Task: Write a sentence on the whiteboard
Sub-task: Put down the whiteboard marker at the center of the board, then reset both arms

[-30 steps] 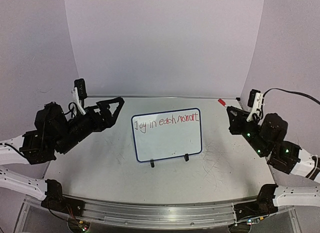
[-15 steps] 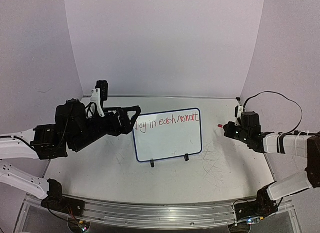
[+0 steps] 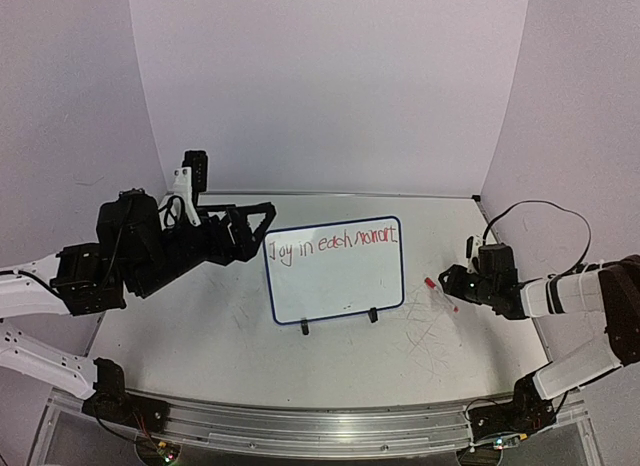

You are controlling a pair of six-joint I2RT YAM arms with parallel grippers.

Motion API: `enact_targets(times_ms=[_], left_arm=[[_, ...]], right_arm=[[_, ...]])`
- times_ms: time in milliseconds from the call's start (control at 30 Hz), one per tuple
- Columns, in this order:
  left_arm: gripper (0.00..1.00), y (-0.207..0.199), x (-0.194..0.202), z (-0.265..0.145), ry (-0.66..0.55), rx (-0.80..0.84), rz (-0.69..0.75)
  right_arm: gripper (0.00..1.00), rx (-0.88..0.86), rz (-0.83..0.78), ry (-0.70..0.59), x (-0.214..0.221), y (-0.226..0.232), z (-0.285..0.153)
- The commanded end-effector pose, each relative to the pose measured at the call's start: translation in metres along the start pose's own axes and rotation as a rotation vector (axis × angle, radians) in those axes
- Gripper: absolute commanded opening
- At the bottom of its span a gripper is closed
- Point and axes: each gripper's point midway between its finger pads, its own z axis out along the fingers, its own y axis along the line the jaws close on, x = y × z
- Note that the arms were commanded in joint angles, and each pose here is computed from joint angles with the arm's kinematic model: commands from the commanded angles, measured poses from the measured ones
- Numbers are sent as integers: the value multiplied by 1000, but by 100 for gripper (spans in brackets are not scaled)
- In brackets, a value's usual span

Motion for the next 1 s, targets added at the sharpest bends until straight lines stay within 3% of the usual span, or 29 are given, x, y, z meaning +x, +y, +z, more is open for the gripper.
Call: enact_targets(times_ms=[0,100,233,300,467,633,800,967], left_arm=[[97,-11,-37,-6,-54,7,52],[97,-15,-56,-10,-74,-3,96],[98,-19,-89,-20,-125,-24,147],[98,-20,-104,-25,-152,-35,176],[99,-24,-143,-39,-230,-56,214],[99,-29,-167,-47,-276,-56,226],[99,-30,-176,-51,-293,-59,223],[99,-29,-176,-50,-293,-67,222]], right_arm=[[50,62,6,-28,-18,-4,-13],[58,109,1,-69,-37,-5,-33],[89,136,-46,-166,-78,6,-79],[98,90,-79,-232,-103,24,-112],[98,-167,-189,-511,-175,93,-229],[98,-320,-257,-721,-220,136,-337],[98,-371,-267,-807,-234,148,-382],[98,-382,-262,-830,-232,147,-391]])
